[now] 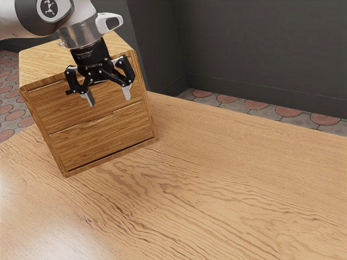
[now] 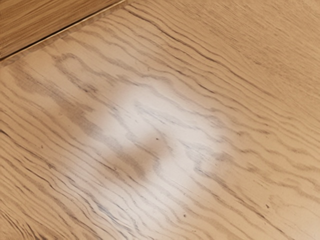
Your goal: Pull the drawer handle with one arm to open the drawer
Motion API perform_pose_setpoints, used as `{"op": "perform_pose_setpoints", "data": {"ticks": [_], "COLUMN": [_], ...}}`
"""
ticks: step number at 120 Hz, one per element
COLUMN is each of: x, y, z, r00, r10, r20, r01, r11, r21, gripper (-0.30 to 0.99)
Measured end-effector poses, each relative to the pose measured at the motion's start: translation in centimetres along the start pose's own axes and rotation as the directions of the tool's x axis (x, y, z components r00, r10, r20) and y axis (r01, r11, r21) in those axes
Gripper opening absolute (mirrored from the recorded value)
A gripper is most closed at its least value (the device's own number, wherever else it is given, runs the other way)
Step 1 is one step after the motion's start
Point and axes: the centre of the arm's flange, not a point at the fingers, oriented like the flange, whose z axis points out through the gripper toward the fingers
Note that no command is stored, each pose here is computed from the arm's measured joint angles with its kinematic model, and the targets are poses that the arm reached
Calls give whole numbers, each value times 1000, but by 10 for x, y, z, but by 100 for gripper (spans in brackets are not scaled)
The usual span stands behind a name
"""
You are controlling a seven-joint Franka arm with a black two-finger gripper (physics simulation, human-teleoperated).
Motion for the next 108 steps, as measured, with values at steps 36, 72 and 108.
{"op": "perform_pose_setpoints", "data": {"ticks": [36,72,108], "x": [-71,-105,-81], "y": [-3,56,6], "z": [-140,-156,-92], "r00": [965,936,971], "r10": [3,107,-1], "r20": [-263,-334,-237], "r01": [-32,-165,-13], "r11": [994,975,998], "r21": [-105,-150,-56], "gripper": [69,69,69]}}
